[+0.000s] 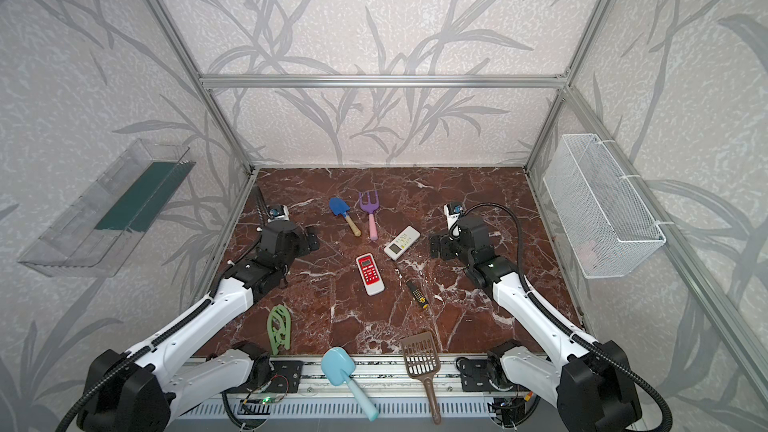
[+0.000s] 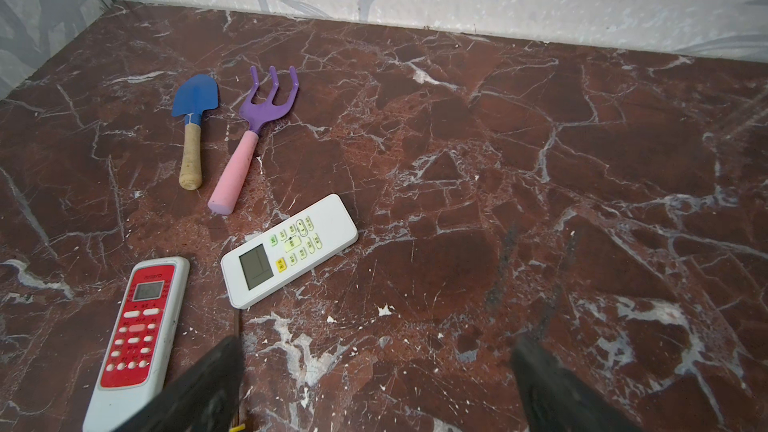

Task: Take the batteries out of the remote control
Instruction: 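Reach the left gripper toward the red-and-white remote control while the right arm rises, then close the left gripper on the red-and-white remote's end and lift it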

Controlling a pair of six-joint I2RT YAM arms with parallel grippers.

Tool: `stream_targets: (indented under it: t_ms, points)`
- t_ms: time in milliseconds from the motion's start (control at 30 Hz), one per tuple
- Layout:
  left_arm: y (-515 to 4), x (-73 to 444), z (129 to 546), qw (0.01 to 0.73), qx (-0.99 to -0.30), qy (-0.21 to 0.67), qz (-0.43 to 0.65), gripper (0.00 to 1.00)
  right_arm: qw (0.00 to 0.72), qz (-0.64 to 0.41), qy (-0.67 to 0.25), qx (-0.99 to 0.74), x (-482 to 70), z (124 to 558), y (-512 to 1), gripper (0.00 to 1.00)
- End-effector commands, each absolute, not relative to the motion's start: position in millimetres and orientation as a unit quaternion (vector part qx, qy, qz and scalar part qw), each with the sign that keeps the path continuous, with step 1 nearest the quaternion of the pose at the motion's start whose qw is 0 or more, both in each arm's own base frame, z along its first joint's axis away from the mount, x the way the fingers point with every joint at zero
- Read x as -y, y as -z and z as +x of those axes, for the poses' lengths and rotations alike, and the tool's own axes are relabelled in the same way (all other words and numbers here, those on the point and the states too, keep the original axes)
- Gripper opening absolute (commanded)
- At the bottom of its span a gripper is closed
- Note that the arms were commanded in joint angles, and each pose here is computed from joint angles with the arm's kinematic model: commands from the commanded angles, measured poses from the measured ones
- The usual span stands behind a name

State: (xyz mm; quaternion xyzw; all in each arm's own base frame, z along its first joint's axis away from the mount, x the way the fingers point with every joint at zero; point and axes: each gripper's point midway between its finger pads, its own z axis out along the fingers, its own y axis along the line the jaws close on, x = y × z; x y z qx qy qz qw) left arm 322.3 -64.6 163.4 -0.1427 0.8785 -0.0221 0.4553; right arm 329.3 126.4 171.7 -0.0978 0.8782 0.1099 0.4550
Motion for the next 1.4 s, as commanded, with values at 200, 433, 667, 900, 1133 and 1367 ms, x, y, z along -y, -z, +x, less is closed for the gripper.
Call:
stream_targets:
  t_ms: [200,433,667,900,1133,1367]
  points:
    - [-132,102,277,0.325,-0.922,0.028,-0.209,1.0,0.421,-0.082,-0.112,-0.896,-129,328,-169,0.99]
    - [-111,150,281,0.27,-0.945,0.019,-0.184,0.99,0.421,-0.09,-0.121,-0.894,-138,331,-161,0.99]
    - [-92,204,287,0.216,-0.964,0.043,-0.147,0.94,0.429,-0.094,-0.128,-0.889,-142,331,-160,0.99]
    - [-62,237,291,0.162,-0.979,0.042,-0.114,0.94,0.436,-0.098,-0.134,-0.884,-143,329,-158,0.99]
    - [-44,245,293,0.128,-0.987,0.018,-0.094,0.93,0.45,-0.104,-0.144,-0.875,-143,323,-160,0.99]
    - [-24,248,293,0.104,-0.991,0.001,-0.087,0.88,0.46,-0.105,-0.147,-0.869,-142,320,-163,0.99]
